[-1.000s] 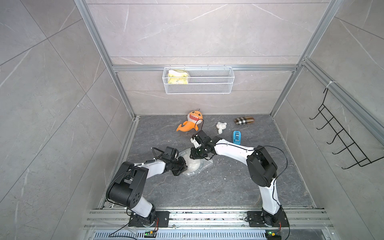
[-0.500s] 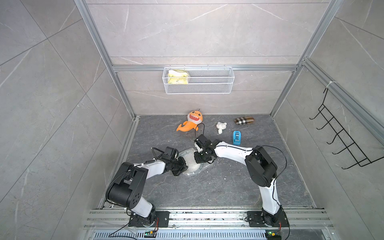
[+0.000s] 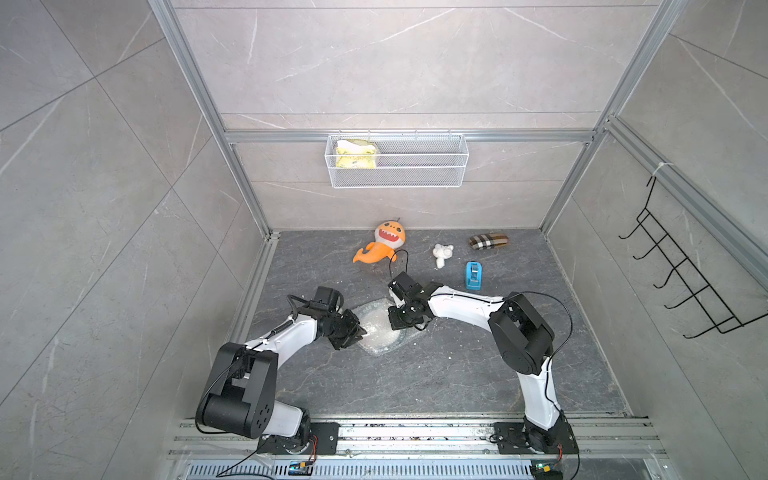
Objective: Wrap dinner plates in bubble wrap
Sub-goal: Wrap the plate in the bubble wrap.
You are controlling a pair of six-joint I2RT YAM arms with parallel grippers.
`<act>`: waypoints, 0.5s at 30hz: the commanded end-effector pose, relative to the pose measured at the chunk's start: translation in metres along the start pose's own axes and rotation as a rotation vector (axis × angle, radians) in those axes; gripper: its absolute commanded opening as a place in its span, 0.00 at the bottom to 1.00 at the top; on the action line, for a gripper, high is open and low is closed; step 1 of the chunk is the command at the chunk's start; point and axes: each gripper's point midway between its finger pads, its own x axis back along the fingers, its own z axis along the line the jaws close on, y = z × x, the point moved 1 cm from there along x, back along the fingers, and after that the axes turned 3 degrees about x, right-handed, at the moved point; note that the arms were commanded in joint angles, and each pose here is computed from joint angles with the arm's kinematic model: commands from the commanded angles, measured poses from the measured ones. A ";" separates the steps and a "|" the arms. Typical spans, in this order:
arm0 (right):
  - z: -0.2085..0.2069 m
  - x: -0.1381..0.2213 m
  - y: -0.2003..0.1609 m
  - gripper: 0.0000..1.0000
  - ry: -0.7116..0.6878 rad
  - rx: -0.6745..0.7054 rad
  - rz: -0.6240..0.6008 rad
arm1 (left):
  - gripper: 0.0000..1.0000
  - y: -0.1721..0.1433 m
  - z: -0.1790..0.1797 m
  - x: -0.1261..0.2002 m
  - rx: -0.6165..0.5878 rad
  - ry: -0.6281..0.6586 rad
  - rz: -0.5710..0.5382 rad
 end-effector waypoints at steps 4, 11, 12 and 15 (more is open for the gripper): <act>-0.036 -0.018 -0.029 0.05 -0.126 -0.015 0.090 | 0.25 0.004 -0.051 0.029 -0.056 -0.134 0.019; -0.033 -0.016 -0.029 0.05 -0.116 -0.013 0.088 | 0.15 0.014 -0.081 0.015 -0.070 -0.198 0.017; -0.033 -0.016 -0.029 0.05 -0.116 -0.014 0.087 | 0.15 0.012 -0.082 0.008 -0.080 -0.189 0.024; -0.032 -0.015 -0.028 0.05 -0.116 -0.014 0.082 | 0.13 0.004 -0.081 -0.020 -0.099 -0.156 0.059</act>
